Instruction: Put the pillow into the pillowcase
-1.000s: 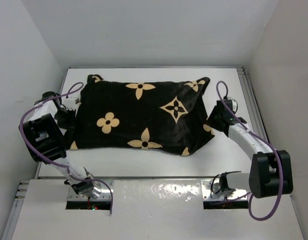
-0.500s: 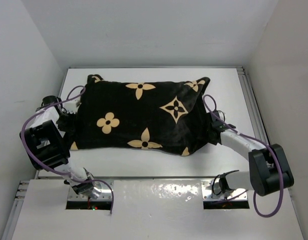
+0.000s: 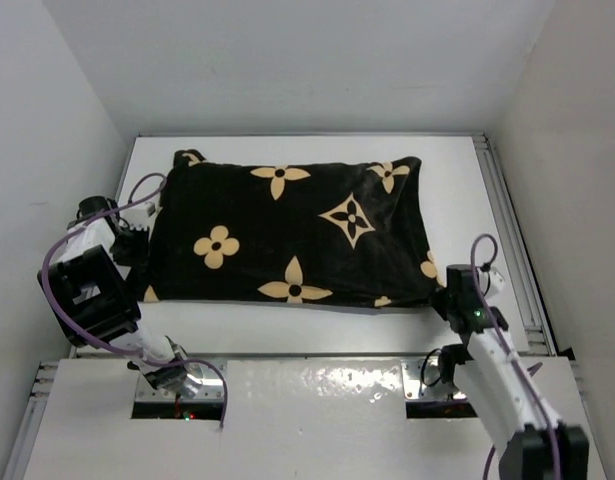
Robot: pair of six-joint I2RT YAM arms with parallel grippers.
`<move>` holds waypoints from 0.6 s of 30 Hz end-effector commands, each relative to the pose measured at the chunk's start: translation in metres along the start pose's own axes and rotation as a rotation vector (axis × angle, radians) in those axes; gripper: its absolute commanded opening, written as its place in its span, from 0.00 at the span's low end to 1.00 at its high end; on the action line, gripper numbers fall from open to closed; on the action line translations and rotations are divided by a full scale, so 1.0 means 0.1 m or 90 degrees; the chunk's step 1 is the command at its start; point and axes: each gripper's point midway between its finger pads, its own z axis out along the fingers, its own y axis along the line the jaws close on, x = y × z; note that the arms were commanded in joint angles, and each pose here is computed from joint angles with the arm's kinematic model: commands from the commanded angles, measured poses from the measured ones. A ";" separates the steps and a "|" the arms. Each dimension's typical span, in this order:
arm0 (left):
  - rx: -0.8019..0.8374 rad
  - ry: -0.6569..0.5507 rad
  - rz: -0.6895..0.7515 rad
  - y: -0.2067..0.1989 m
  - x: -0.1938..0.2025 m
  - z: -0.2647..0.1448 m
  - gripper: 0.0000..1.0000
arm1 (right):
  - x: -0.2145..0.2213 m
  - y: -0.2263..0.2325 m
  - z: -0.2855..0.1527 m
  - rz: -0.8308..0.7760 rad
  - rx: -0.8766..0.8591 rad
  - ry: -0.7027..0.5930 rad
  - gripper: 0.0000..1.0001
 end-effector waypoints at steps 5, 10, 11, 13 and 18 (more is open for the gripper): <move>-0.006 -0.006 0.010 0.06 0.02 -0.06 0.03 | 0.10 -0.40 -0.12 0.222 0.034 -0.057 0.10; -0.013 -0.002 0.019 0.08 0.03 -0.11 0.02 | 0.11 -0.63 -0.25 0.241 0.110 -0.064 0.14; -0.016 -0.004 0.021 0.08 0.03 -0.14 0.02 | 0.04 -0.62 -0.32 0.245 0.110 -0.075 0.14; -0.015 -0.004 0.026 0.07 0.06 -0.15 0.02 | -0.05 -0.64 -0.40 0.268 0.111 -0.102 0.15; -0.037 0.004 0.035 0.12 0.10 -0.26 0.02 | -0.44 -0.15 -0.44 0.223 -0.056 -0.175 0.34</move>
